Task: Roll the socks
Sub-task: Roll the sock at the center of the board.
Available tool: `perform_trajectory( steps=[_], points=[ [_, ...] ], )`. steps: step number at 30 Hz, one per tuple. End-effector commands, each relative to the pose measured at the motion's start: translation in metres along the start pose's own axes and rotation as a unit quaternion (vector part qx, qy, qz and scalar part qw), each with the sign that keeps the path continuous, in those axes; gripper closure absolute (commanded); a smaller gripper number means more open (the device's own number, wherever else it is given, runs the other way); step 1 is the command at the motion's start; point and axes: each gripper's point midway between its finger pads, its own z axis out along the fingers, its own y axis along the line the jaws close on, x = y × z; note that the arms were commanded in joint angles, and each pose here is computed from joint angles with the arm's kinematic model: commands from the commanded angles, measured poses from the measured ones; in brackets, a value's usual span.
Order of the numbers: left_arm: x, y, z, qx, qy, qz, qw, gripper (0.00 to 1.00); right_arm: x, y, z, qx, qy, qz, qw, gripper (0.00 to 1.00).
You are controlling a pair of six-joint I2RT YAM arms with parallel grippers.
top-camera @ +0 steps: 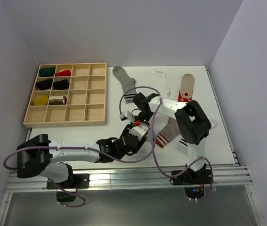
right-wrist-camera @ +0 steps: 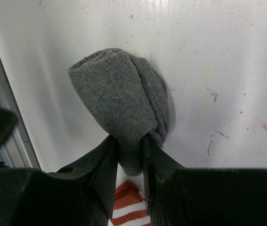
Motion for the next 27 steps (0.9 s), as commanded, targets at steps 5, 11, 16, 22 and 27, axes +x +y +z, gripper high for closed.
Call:
perform_trajectory(
  steps=[5,11,16,22,27],
  points=[
    [0.004,-0.026,0.01,0.087,0.062,0.095,0.99,0.35,0.031,-0.002,0.01,-0.025,0.061,0.025,0.997,0.72],
    [0.01,-0.018,0.024,0.08,0.084,0.117,0.986,0.35,0.032,0.0,0.01,-0.047,0.065,0.033,0.996,0.72],
    [0.01,-0.015,0.03,0.081,0.086,0.122,0.985,0.35,0.035,0.0,0.008,-0.063,0.071,0.039,0.995,0.72],
    [0.014,-0.011,0.038,0.077,0.092,0.129,0.984,0.35,0.037,0.001,0.008,-0.08,0.078,0.041,0.993,0.71],
    [0.022,-0.012,0.044,0.076,0.103,0.151,0.98,0.35,0.04,0.001,0.009,-0.098,0.092,0.046,0.99,0.71]
  ],
)
